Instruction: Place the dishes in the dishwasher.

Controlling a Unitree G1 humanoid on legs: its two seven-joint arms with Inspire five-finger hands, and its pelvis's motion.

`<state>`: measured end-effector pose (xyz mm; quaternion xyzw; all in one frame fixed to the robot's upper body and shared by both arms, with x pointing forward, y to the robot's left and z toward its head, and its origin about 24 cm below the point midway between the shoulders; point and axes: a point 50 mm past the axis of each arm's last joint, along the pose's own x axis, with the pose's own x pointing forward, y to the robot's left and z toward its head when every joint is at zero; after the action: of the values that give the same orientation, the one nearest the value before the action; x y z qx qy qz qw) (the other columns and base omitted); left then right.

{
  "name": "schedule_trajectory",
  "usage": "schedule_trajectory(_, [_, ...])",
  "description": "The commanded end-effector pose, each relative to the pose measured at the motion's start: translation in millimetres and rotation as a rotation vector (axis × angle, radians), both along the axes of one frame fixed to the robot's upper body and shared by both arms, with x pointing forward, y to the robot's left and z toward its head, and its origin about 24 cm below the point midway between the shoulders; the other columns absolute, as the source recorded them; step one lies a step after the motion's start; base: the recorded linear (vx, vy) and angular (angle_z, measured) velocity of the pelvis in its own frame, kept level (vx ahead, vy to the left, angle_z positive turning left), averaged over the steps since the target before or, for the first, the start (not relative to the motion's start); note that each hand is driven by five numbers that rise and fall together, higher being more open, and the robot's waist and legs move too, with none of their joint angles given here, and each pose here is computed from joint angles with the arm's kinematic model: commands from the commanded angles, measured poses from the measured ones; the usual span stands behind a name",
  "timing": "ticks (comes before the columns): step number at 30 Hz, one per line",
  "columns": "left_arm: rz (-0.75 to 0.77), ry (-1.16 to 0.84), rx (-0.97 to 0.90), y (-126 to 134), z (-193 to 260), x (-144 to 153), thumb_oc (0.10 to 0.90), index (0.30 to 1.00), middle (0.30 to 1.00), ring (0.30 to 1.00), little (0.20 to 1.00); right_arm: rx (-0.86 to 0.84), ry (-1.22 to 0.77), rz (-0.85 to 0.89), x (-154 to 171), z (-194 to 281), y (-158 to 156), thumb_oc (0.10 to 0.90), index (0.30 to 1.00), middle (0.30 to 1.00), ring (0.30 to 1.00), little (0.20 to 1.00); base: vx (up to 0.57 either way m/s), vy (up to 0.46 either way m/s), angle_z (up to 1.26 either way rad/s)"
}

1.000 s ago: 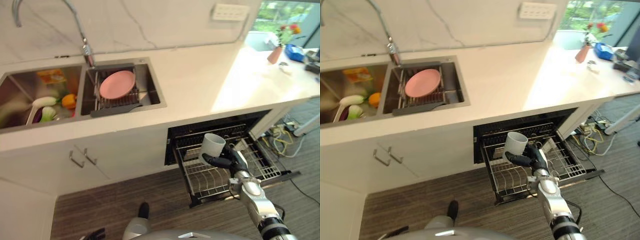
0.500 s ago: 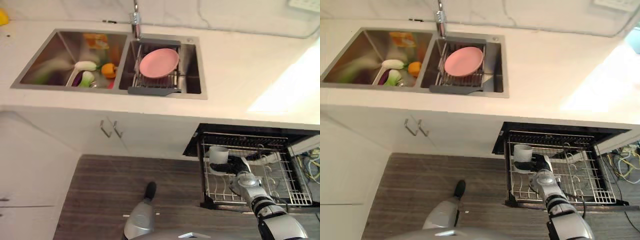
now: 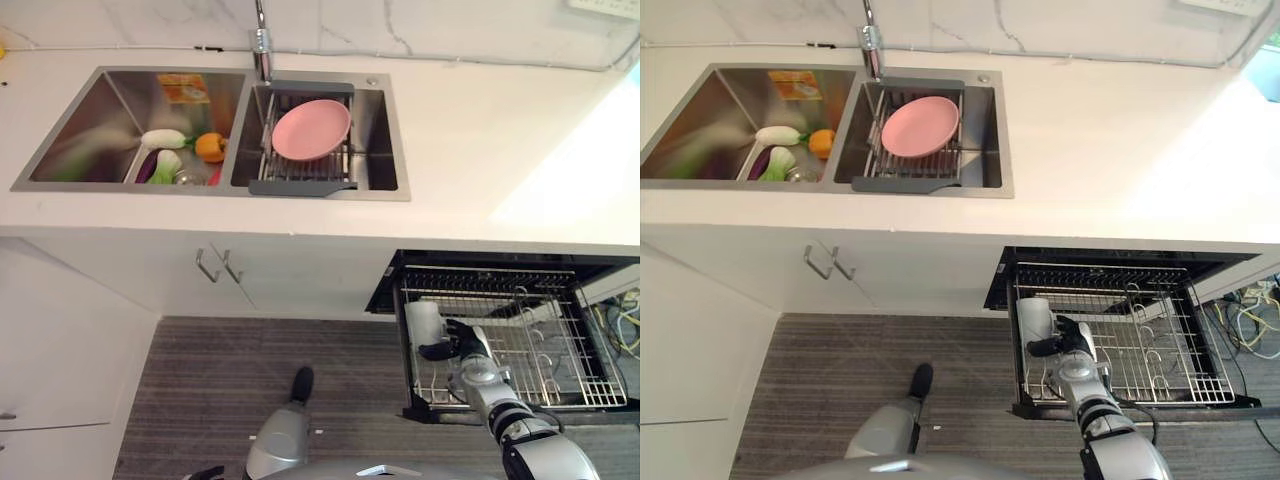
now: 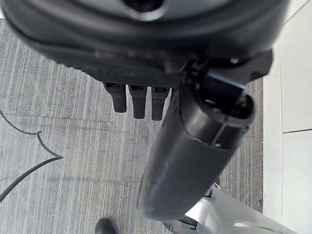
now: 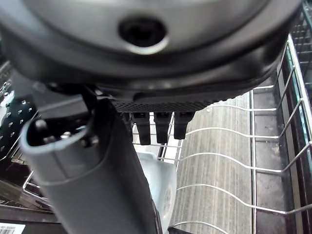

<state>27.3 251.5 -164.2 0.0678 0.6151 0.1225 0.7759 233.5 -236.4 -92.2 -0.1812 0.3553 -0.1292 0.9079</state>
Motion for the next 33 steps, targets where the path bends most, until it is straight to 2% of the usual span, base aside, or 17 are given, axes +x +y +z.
schedule_trajectory(1, [-0.031,0.096,0.008,-6.2,-3.8,-25.5,0.800,0.900,0.900,0.900,0.900,-0.124,-0.142,-0.002,13.0,28.2,-28.8,0.800,0.900,0.900,0.900,0.900,0.00,0.002,-0.23])
schedule_trajectory(7, [-0.025,0.090,-0.002,-9.6,-4.6,-23.3,0.800,0.900,0.900,0.900,0.900,-0.134,-0.253,-0.002,16.0,46.5,-36.1,0.800,0.900,0.900,0.900,0.900,-0.02,0.017,-0.24])
schedule_trajectory(13, [0.022,0.070,-0.004,-11.1,-4.9,-18.0,0.800,0.900,0.900,0.900,0.900,-0.080,-0.507,-0.034,11.9,83.7,-38.8,0.800,0.900,0.900,0.900,0.900,-0.02,-0.030,-0.12])
schedule_trajectory(14, [0.048,0.061,-0.008,-10.7,-4.9,-16.3,0.800,0.900,0.900,0.900,0.900,-0.066,-0.556,-0.036,11.9,91.4,-37.5,0.800,0.900,0.900,0.900,0.900,-0.04,-0.119,-0.23])
schedule_trajectory(16, [0.241,0.172,0.042,-6.8,-5.4,-45.7,0.800,0.900,0.900,0.900,0.900,0.030,-0.664,-0.019,2.3,105.6,-26.0,0.800,0.900,0.900,0.900,0.900,-0.02,-0.114,-0.34])
schedule_trajectory(20, [0.344,0.195,-0.018,-20.2,-8.1,-59.2,0.800,0.900,0.900,0.900,0.900,0.080,-0.699,0.033,-5.3,112.7,-16.1,0.800,0.900,0.900,0.900,0.900,0.00,-0.077,-0.53])
schedule_trajectory(24, [0.301,0.161,-0.026,-24.9,-9.5,-50.9,0.800,0.900,0.900,0.900,0.900,0.092,-0.741,0.108,-10.6,127.7,-13.2,0.800,0.900,0.900,0.900,0.900,-0.09,-0.019,-0.32])
schedule_trajectory(28, [0.167,0.119,-0.004,-31.4,-10.6,-35.0,0.800,0.900,0.900,0.900,0.900,0.053,-0.815,0.124,-7.4,146.2,-17.2,0.800,0.900,0.900,0.900,0.900,-0.11,0.197,-0.14])
schedule_trajectory(30, [0.094,0.108,0.037,-25.6,-9.2,-27.6,0.800,0.900,0.900,0.900,0.900,0.029,-0.891,0.127,-7.5,163.6,-18.5,0.800,0.900,0.900,0.900,0.900,-0.13,0.482,-0.10])
schedule_trajectory(33, [0.036,0.123,0.060,-24.5,-8.8,-28.8,0.800,0.900,0.900,0.900,0.900,0.028,-0.933,0.114,-9.3,172.5,-21.3,0.800,0.900,0.900,0.900,0.900,-0.04,0.363,0.15])
